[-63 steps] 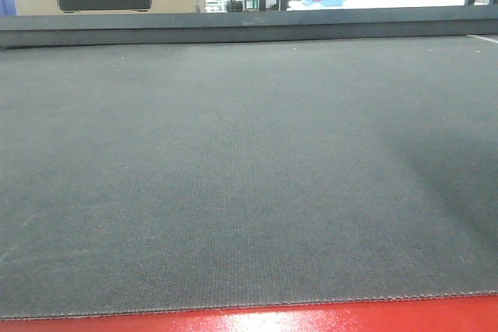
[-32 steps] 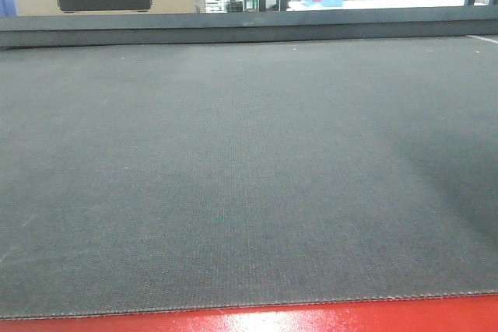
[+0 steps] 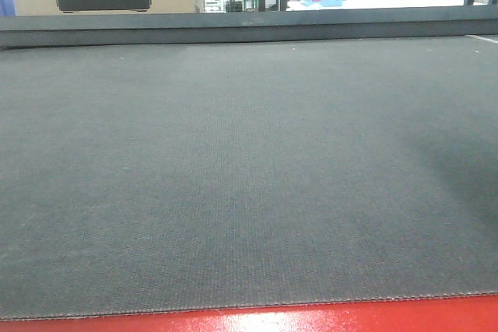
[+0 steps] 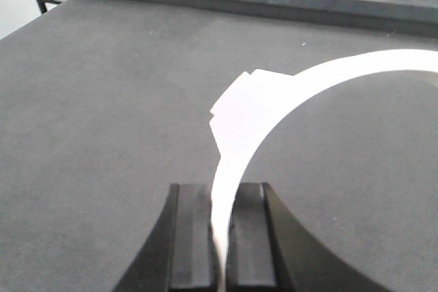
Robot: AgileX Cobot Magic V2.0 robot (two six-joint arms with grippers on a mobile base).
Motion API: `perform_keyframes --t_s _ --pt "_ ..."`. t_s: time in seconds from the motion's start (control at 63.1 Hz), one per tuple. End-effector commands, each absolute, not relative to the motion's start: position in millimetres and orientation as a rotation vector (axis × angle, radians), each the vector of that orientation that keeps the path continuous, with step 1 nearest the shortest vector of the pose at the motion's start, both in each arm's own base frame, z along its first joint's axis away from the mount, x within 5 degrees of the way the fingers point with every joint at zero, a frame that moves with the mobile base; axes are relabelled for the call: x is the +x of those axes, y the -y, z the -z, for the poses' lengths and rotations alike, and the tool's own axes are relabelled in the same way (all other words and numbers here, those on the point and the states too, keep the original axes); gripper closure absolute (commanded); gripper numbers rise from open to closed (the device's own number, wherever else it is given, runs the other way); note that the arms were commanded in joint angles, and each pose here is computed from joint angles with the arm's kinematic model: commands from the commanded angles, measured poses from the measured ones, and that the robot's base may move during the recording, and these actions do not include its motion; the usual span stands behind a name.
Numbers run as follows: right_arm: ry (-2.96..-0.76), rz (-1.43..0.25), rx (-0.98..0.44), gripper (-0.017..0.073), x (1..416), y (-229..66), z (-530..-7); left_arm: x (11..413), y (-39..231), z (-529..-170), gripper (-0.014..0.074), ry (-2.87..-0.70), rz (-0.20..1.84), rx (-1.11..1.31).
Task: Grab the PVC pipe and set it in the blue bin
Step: 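Lift both held clamps up off the felt table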
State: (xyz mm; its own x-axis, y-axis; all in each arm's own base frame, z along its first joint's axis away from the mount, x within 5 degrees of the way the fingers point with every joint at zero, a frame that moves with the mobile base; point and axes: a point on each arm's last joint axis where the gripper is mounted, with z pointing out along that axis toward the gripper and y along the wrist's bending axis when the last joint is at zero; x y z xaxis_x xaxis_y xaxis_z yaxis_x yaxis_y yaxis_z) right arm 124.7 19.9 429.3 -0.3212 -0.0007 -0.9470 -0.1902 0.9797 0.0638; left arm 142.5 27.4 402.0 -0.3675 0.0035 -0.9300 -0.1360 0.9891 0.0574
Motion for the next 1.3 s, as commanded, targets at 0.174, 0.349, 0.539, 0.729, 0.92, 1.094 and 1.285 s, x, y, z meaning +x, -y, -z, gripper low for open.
perform_keyframes --t_s 0.174,0.349,0.539,0.729,0.92,1.094,1.285 --pt "-1.855 -0.170 -0.140 0.0713 124.1 -18.8 -432.2 143.5 -21.8 -407.8 0.0704 -1.881 -0.140 -0.045" --pt "-1.857 -0.172 -0.138 0.0713 124.1 -18.8 -432.1 143.5 -21.8 -407.8 0.0704 -1.881 -0.140 -0.045" --pt "-1.857 -0.172 -0.138 0.0713 124.1 -18.8 -432.1 143.0 -21.5 -406.2 0.0704 -1.899 -0.137 -0.044" --pt "-1.856 -0.171 -0.138 0.0713 124.1 -18.8 -432.2 143.1 -21.6 -406.4 0.0704 -1.897 -0.137 -0.044" --pt "-1.856 -0.171 -0.138 0.0713 124.1 -18.8 -432.2 143.1 -21.6 -406.4 0.0704 -1.897 -0.137 -0.044" --pt "-1.856 -0.171 -0.138 0.0713 124.1 -18.8 -432.2 143.1 -21.6 -406.4 0.0704 -1.897 -0.137 -0.044" --pt "-1.856 -0.171 -0.138 0.0713 124.1 -18.8 -432.2 143.1 -21.6 -406.4 0.0704 -1.897 -0.137 -0.044"
